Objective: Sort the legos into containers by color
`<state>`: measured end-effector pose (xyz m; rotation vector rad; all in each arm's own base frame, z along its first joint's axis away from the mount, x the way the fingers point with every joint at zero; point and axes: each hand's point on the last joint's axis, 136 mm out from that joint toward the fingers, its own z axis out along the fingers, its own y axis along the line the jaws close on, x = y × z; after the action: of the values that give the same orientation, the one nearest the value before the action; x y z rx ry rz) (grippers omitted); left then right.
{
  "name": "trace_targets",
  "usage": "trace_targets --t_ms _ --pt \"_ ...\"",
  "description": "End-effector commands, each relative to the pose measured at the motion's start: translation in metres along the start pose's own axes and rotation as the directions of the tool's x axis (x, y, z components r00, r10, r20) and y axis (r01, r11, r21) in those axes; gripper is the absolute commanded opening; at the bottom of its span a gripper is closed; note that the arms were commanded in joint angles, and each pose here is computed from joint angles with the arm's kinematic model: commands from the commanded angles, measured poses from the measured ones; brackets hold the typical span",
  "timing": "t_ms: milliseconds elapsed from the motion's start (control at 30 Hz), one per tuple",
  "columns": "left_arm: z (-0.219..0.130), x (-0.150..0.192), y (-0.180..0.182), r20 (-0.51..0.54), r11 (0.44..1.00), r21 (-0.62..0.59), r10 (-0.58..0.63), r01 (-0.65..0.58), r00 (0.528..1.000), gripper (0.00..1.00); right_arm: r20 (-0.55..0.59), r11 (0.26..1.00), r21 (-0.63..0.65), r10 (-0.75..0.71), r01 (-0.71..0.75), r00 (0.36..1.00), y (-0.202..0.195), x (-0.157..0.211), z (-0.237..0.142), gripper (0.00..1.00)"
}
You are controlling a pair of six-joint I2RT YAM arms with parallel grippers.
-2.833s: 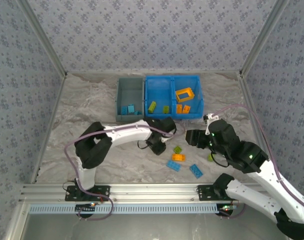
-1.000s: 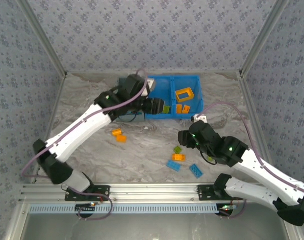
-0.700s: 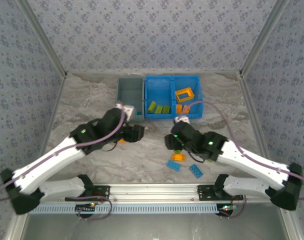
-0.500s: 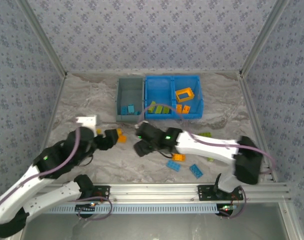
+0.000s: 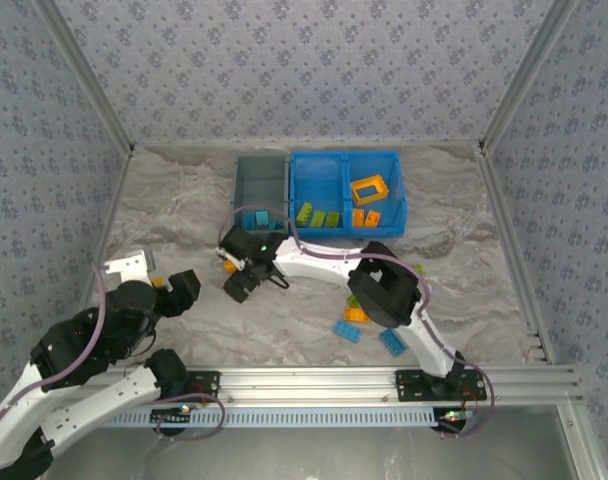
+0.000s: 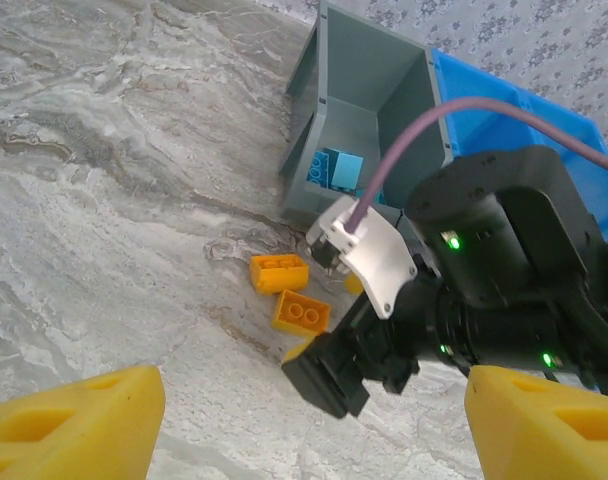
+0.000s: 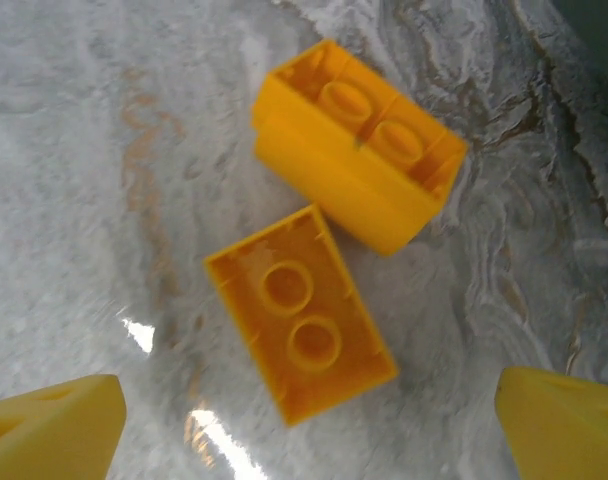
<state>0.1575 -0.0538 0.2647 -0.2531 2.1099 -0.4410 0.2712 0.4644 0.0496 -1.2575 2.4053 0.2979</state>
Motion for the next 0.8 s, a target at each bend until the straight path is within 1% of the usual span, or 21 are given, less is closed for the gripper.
trace_targets --t_ms 0,100,167,367,600,767 --pt "0.002 0.0 0.002 -0.006 1.0 -0.023 0.005 -0.005 1.0 0.79 -0.06 0.998 -0.033 -0.063 0.061 0.996 0.006 0.003 0.011 0.93" --pt "0.003 0.0 -0.001 -0.006 1.0 -0.022 0.007 -0.007 1.0 0.79 -0.078 0.998 -0.024 -0.057 0.055 0.995 0.001 0.001 0.022 0.87" --pt "0.004 0.002 -0.004 -0.023 1.0 -0.009 0.007 -0.007 1.0 0.79 -0.086 0.998 -0.03 -0.054 0.051 0.995 -0.001 0.0 0.025 0.81" --pt "0.007 0.003 -0.007 -0.026 1.0 -0.009 0.011 -0.011 1.0 0.79 -0.08 0.997 -0.055 -0.067 0.062 0.995 0.007 -0.002 0.026 0.72" --pt "0.008 0.002 -0.011 -0.03 1.0 -0.004 0.017 -0.017 0.999 0.79 -0.106 0.995 -0.056 -0.083 0.077 0.991 0.012 0.009 0.026 0.5" --pt "0.009 0.001 -0.014 -0.03 1.0 0.005 0.018 -0.017 0.999 0.79 -0.089 0.995 -0.063 -0.083 0.077 0.993 0.017 0.018 0.01 0.36"
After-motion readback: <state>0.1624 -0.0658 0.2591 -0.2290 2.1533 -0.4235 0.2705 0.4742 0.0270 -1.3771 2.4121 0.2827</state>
